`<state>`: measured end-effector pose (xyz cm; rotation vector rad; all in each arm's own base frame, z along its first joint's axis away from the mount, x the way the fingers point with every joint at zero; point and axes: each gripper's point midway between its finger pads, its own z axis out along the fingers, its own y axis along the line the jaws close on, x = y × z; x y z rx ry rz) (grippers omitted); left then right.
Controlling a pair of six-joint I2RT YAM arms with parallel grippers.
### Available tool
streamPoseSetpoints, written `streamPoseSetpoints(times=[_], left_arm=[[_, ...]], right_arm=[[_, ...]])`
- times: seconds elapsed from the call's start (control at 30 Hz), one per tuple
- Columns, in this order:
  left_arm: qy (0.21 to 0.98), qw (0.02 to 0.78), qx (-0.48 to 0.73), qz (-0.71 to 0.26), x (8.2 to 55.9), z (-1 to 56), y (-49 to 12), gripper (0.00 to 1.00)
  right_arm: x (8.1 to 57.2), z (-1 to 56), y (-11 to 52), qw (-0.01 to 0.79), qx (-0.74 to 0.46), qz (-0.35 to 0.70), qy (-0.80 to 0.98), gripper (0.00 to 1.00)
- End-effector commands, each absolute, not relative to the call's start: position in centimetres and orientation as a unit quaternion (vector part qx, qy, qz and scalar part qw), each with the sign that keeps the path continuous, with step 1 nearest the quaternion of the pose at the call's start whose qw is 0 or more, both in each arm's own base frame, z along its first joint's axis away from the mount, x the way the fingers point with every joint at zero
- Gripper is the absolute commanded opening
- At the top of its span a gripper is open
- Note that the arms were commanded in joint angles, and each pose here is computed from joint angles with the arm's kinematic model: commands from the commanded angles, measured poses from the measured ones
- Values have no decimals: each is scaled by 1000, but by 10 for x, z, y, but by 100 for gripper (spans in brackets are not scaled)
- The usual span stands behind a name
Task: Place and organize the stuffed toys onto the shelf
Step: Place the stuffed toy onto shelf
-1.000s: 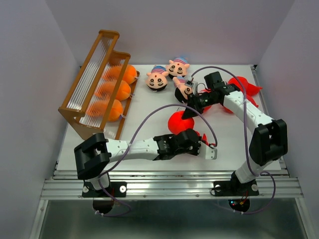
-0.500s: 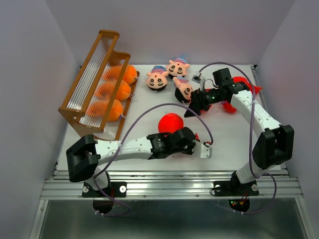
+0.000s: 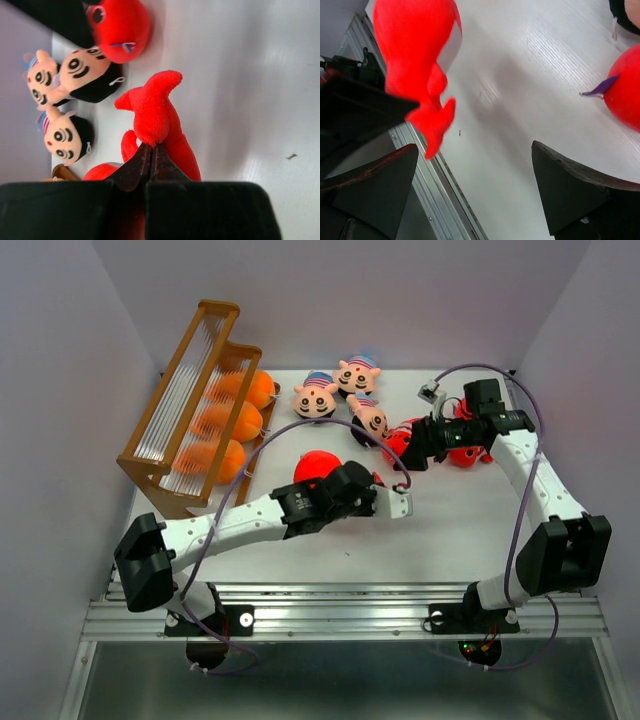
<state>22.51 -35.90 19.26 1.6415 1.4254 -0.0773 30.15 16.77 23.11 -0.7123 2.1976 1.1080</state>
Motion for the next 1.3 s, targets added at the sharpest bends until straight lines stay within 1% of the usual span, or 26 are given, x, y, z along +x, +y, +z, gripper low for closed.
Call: streamPoseSetpoints(times=[0.0,0.2,0.33,0.4,0.43,0.57,0.6,0.63,0.7,0.8,0.9,1.03,1.27], left_arm=[[579,522,627,-14,264,259,-343,0],[608,523,597,27,323,290,-324,0],[622,536,568,51,363,314,-314,0],[629,532,563,57,381,312,-312,0],[635,535,554,63,397,316,-306,0],[648,532,538,87,437,318,-293,0],[648,541,529,91,446,328,-290,0],[654,533,528,97,457,317,-289,0],[666,542,502,104,478,315,-278,0],[681,550,471,109,498,319,-266,0],[691,542,462,128,516,305,-258,0],[691,546,453,141,541,299,-248,0],[677,565,445,159,569,310,-225,0]], right_arm=[[288,211,158,283,-285,407,820,100],[279,179,145,271,-299,395,825,100],[268,160,149,250,-307,419,817,100],[263,151,148,245,-309,429,812,100],[259,146,150,239,-312,443,806,100],[259,141,148,232,-307,461,799,100],[258,142,148,232,-309,462,798,100],[257,145,149,236,-312,464,795,100],[253,145,149,239,-316,464,792,100],[248,143,148,240,-318,459,794,100],[246,147,148,245,-322,459,791,100],[244,151,150,248,-323,463,787,100],[241,157,150,255,-331,463,782,100]])
